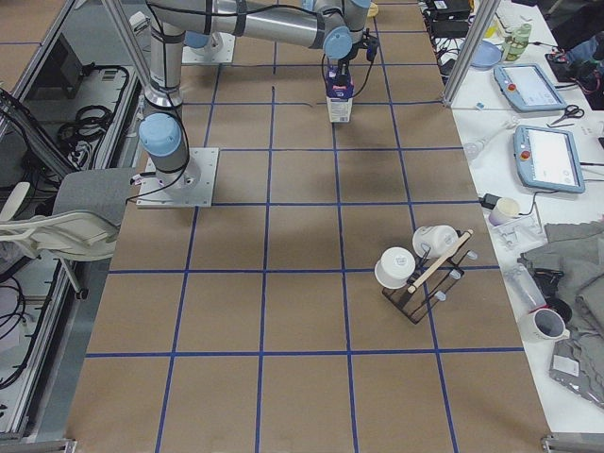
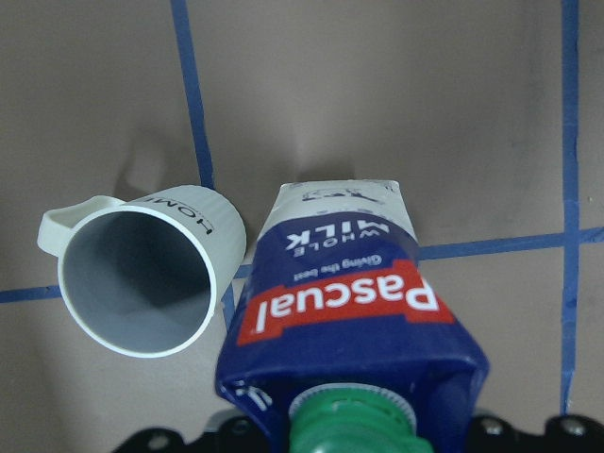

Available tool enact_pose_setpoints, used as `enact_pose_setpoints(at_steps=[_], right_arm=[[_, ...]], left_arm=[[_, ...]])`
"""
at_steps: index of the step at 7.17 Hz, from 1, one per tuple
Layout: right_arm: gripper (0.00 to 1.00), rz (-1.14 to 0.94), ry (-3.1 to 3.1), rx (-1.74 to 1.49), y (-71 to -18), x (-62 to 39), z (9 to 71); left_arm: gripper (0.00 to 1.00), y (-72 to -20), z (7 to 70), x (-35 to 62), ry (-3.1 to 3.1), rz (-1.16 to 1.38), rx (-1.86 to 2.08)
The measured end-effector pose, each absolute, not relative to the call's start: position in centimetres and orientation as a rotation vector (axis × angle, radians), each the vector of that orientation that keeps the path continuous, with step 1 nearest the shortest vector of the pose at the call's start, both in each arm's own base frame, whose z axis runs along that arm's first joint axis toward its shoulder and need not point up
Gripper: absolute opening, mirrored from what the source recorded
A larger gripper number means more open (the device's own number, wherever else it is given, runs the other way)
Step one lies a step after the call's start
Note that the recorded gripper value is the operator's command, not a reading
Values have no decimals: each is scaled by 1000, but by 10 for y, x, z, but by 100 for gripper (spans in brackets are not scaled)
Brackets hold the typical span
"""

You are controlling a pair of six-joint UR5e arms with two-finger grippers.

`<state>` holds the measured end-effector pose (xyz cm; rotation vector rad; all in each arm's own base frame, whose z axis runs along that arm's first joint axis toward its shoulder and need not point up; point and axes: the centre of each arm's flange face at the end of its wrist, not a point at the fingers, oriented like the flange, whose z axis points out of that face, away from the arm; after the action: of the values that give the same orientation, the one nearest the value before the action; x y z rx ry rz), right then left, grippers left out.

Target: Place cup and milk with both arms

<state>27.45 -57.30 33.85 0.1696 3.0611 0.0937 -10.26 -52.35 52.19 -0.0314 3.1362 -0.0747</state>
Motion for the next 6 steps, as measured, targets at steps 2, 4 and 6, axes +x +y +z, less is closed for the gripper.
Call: enact_pose_setpoints(at_steps=[2,4,6], right_arm=[[46,87,3058,168,-575,277,334],[47,86,3040,165,-576,279,332],[53,81,3030,160,-577,281,331]], left_arm=[[100,-524,521,-103,3136,-73,-32],[100,-524,522,-103,3136,-74,-32],[100,-524,522,-103,3136,-76,-32]])
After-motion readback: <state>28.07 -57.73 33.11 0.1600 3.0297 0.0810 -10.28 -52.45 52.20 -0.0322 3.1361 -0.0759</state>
